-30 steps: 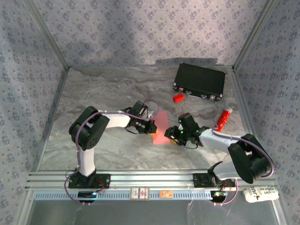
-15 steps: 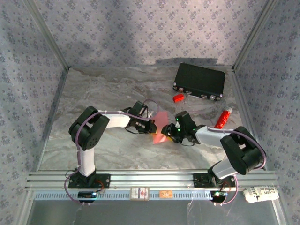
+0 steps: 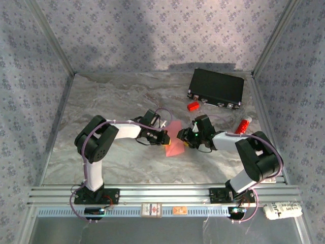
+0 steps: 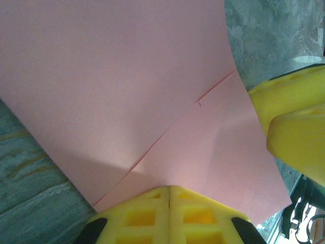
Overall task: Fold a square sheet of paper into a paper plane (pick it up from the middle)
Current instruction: Turn over the paper at the center of the table.
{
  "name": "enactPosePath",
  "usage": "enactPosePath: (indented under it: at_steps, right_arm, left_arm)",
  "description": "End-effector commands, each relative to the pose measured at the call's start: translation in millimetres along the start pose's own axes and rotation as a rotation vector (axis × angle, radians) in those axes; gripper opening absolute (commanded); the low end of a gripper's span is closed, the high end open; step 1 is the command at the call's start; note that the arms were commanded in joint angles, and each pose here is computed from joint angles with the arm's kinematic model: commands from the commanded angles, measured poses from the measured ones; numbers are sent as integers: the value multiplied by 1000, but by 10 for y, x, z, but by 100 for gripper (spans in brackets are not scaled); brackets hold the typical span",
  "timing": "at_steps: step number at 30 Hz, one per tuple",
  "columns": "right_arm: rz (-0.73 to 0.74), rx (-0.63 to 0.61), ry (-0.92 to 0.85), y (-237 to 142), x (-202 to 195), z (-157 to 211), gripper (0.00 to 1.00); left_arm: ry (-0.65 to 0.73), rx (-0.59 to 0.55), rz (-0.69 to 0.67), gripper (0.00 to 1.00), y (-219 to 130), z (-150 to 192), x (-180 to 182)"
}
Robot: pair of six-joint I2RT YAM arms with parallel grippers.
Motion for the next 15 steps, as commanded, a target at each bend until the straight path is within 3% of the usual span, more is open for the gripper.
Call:
enactPosePath:
  at_steps: [1, 8, 15]
  right_arm:
    - [-35, 13, -28, 23, 103, -45, 45]
    - [-41, 10, 7, 74, 26, -69, 40]
    - [-40, 3, 15, 82, -26, -103, 28]
  left_arm:
    - [-26, 60, -26, 1, 44, 199, 92]
    - [-25, 57, -27, 1, 38, 186, 86]
    - [-22, 47, -23, 1, 18, 163, 64]
Point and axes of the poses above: each hand's point on the last joint's axis, 136 mm out from that joint toward the fingers, its own y axis out along the fingers, its own x axis along the line the jaws close on, z = x × y, the point moved 4 cm from there along -y, back along the fingers, and after that the axes turned 15 degrees about y, right-handed, at the moved point
